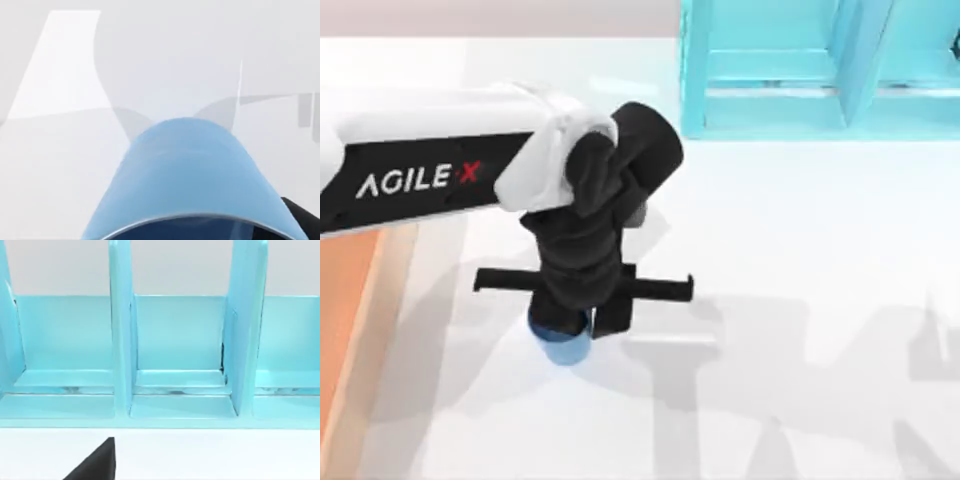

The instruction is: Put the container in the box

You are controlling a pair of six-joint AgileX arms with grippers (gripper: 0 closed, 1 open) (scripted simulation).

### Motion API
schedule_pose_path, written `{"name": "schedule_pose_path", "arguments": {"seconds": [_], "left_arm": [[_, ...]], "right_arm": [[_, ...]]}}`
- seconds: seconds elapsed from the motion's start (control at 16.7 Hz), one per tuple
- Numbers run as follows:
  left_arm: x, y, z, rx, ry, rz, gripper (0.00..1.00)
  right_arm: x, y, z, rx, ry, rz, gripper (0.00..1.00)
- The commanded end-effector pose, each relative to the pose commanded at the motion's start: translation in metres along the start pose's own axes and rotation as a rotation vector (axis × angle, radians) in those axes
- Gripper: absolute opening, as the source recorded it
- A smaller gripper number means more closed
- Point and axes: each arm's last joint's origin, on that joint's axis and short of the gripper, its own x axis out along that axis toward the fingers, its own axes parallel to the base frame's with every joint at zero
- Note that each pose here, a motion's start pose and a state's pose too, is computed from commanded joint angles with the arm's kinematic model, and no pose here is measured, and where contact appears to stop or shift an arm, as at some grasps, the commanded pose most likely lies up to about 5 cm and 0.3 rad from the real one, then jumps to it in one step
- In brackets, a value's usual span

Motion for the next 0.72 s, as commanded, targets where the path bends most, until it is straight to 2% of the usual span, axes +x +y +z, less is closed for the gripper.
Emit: {"name": "schedule_pose_path", "arguments": {"seconds": [0.18,0.36,0.54,0.72], "left_arm": [[-0.026,0.04,0.039,0.07,-0.035,0.011,0.0],[-0.061,0.121,0.068,0.095,-0.049,0.032,0.0],[-0.087,0.212,0.064,0.027,0.001,0.044,0.0],[-0.105,0.267,0.041,-0.044,0.048,0.026,0.0]], "right_arm": [[0.0,0.0,0.0,0.0,0.0,0.0,1.0],[0.0,0.0,0.0,0.0,0.0,0.0,1.0],[0.0,0.0,0.0,0.0,0.0,0.0,1.0],[0.0,0.0,0.0,0.0,0.0,0.0,1.0]]}}
